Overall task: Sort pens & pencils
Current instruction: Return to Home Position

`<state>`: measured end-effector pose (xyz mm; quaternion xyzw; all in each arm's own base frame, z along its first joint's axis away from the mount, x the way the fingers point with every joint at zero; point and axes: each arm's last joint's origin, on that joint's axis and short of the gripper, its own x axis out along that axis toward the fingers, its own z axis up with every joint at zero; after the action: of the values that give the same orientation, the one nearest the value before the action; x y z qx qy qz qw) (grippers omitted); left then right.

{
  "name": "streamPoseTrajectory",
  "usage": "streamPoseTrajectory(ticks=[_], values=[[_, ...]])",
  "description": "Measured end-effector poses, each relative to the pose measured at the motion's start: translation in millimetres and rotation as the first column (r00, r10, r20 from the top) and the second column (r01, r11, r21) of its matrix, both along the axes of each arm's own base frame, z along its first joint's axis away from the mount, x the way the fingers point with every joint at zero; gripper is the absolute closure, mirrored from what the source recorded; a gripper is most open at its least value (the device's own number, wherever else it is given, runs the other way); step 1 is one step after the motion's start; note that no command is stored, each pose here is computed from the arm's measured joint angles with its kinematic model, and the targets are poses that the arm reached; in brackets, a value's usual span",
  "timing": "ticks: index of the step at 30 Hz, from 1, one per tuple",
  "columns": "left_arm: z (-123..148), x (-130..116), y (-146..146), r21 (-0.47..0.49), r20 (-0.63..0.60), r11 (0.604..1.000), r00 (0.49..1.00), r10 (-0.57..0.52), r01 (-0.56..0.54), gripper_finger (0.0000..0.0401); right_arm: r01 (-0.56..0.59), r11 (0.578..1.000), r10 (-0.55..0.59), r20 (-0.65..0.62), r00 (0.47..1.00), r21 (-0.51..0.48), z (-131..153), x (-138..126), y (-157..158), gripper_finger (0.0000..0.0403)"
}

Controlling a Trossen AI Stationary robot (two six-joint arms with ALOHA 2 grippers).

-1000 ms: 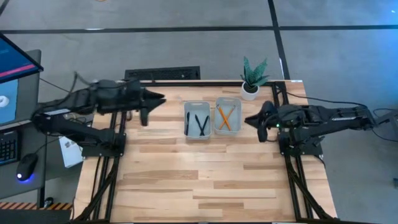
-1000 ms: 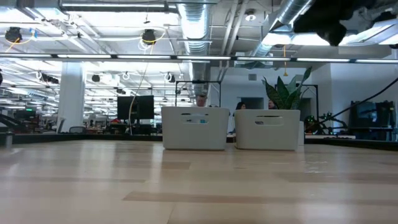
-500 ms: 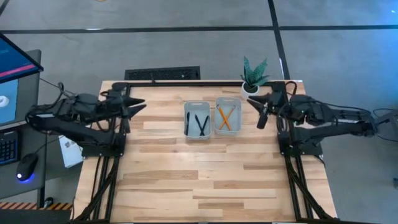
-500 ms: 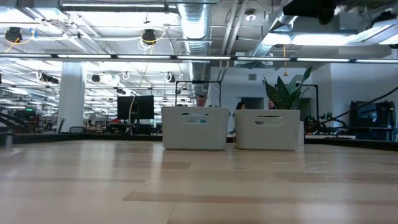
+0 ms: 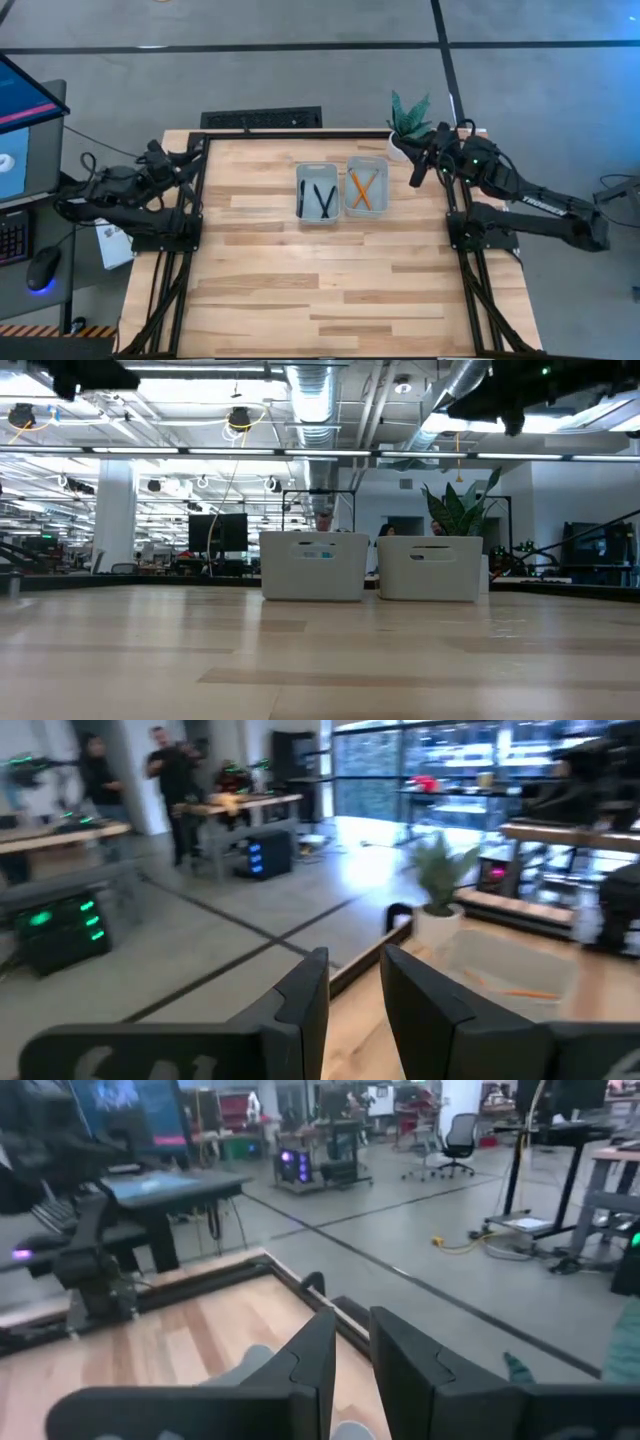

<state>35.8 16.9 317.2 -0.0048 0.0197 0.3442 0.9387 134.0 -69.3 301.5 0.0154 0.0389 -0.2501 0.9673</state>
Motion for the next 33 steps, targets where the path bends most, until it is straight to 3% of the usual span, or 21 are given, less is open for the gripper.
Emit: streamPoseTrajectory(ticks=[8, 16, 29, 33], values=[[-46, -5, 2, -0.062, 0.069, 0.997, 0.996, 0.052, -0.047, 0.0314, -0.035, 0.998, 0.030, 0.093, 0.995, 0.046, -35, -3, 0, 0.0314], [-62, 8, 0, -0.089, 0.064, 0.993, 0.995, 0.081, -0.075, 0.0314, -0.039, 0.998, 0.027, 0.198, 0.980, 0.055, -60, -10, 3, 0.0314], [-58, 8, 0, -0.160, 0.157, 0.985, 0.984, 0.087, -0.062, 0.0314, -0.041, 0.997, 0.024, 0.242, 0.970, 0.066, -81, -19, 8, 0.0314], [-51, 11, -3, -0.151, 0.215, 0.985, 0.976, -0.046, 0.080, 0.0314, -0.043, 0.996, 0.021, 0.259, 0.966, 0.079, -84, -22, 9, 0.0314]])
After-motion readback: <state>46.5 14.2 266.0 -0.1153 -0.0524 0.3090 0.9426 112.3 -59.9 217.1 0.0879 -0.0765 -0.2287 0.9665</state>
